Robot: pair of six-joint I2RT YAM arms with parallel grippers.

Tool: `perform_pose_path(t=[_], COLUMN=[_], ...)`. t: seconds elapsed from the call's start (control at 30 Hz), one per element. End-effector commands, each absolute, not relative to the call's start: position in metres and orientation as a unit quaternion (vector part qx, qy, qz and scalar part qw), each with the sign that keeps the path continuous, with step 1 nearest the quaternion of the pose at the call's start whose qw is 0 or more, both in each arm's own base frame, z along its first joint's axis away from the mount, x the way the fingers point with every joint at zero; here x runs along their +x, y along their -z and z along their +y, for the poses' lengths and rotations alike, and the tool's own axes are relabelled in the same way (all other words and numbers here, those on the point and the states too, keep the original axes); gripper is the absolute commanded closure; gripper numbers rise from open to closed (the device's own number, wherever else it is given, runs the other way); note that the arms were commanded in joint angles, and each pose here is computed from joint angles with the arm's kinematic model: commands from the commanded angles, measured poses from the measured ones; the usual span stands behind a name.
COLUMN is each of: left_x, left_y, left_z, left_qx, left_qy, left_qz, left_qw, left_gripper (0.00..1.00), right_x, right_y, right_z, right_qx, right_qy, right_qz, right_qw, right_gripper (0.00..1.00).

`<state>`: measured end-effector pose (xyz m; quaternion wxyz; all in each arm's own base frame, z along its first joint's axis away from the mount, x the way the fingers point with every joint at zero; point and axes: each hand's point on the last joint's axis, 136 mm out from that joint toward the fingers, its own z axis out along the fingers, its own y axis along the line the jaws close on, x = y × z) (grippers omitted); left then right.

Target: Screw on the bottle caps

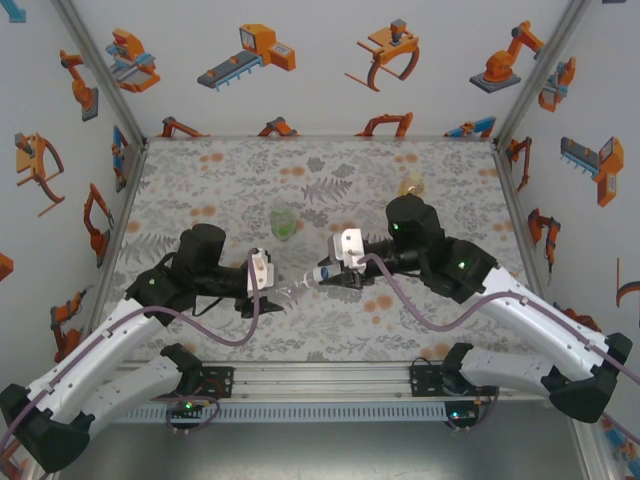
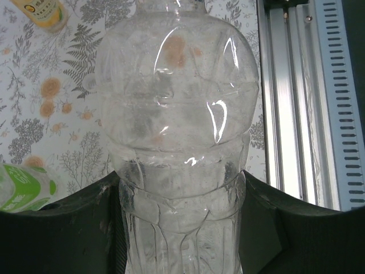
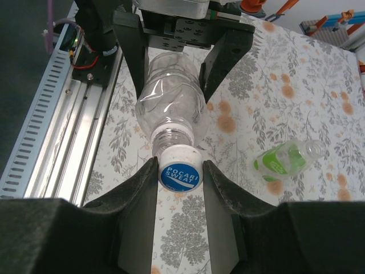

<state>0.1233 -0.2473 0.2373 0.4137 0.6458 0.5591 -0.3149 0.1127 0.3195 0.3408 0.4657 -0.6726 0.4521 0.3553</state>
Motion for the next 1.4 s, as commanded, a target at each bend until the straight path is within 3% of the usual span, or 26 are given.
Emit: perform_pose_path(t=[0.0, 0.67, 0.97, 1.17, 1.37], left_x=[0.121, 0.116, 0.095, 0.103, 0.127], left_y=[-0.251, -0.257, -0.262, -0.261, -0.259], left_z=[-0.25, -0.249, -0.251, -0.25, -0.245], left_qx=[0.648, 0.65, 0.665, 0.659, 0.638], left_qy=[0.322, 0.326, 0.371, 0.354, 0.298], left_qz=[0.546, 0.529, 0.494, 0.509, 0.551], left_qw=[0.423, 0.436, 0.421, 0.426, 0.448], left_gripper=[1.0, 1.0, 1.0, 1.0, 1.0], right_x=[0.104, 0.09, 0.075, 0.082, 0.11], right_y=[-0.347, -0.333, -0.332, -0.322, -0.323], right_z=[0.323, 0.326, 0.322, 0.325, 0.341], right_qx=[-0.683, -0.701, -0.74, -0.741, -0.663], right_qy=[-0.362, -0.376, -0.374, -0.367, -0.385], right_qz=[0.427, 0.42, 0.36, 0.387, 0.492], right_qw=[0.469, 0.438, 0.428, 0.408, 0.412], right_gripper=[0.91, 0.91, 0.93, 0.94, 0.95])
